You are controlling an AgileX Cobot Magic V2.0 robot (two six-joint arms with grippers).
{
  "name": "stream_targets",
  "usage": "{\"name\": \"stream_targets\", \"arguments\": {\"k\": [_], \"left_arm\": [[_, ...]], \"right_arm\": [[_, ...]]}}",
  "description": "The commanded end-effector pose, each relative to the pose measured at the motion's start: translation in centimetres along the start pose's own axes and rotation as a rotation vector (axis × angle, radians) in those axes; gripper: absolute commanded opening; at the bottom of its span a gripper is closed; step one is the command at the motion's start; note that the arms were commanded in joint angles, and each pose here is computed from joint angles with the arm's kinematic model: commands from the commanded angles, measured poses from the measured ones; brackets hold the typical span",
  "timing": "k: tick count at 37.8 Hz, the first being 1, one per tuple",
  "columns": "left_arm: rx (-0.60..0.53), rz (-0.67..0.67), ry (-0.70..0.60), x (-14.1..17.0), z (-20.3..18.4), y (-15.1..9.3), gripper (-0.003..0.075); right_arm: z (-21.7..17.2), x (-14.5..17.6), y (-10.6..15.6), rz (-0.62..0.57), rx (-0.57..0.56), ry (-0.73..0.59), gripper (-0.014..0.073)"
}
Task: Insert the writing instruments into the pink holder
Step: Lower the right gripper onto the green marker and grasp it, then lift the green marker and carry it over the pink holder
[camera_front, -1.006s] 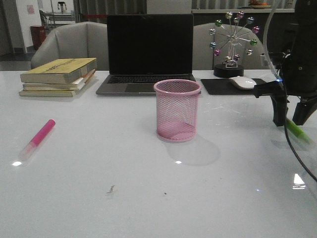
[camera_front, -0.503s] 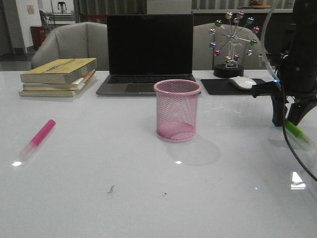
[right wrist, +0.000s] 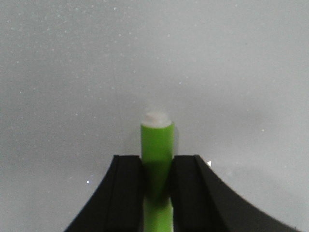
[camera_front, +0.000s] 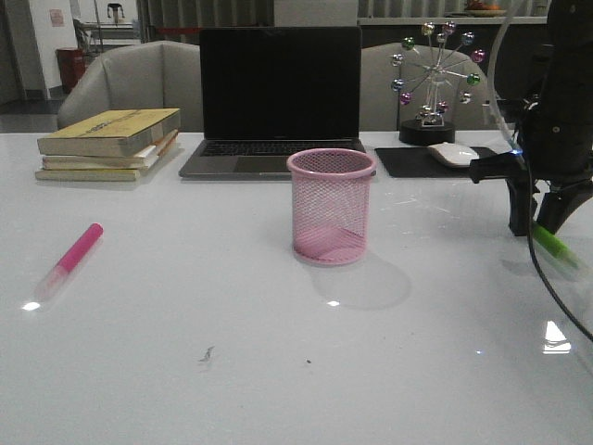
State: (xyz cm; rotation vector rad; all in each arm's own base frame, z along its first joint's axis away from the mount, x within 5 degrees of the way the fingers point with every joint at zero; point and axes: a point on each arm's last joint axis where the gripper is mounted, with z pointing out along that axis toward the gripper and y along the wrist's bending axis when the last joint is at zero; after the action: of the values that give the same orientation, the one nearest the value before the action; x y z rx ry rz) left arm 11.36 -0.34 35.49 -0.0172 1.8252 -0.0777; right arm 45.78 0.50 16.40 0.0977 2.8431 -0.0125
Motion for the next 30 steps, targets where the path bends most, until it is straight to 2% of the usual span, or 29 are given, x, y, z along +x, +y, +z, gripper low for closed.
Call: {"name": "stream_targets", "arguments": {"k": [1, 10, 20, 26, 30], "left_arm": [[-0.002, -0.014, -0.095, -1.5, -0.2, 0.0, 0.0393], [-0.002, -0.014, -0.095, -1.5, -0.2, 0.0, 0.0393], [-0.002, -0.014, -0.095, -1.5, -0.2, 0.0, 0.0393], [-0.002, -0.014, -0.095, -1.5, -0.2, 0.0, 0.0393], [-0.002, -0.014, -0.095, -1.5, -0.2, 0.0, 0.0393]], "right_arm": [[-6.6, -1.8, 0.5, -0.028, -0.008, -0.215, 0.0023], [-13.7, -2.2, 2.6, -0.068, -0.054, -0.442, 0.0023], [-21.1, -1.5, 5.4, -0.122, -0.141, -0.768, 0.0023], [-23.4, 0.3, 7.6, -0.151, -0.233, -0.974, 0.0023], [-23.1, 1.9, 9.0, -0.138, -0.313, -1.076, 0.0023]]}}
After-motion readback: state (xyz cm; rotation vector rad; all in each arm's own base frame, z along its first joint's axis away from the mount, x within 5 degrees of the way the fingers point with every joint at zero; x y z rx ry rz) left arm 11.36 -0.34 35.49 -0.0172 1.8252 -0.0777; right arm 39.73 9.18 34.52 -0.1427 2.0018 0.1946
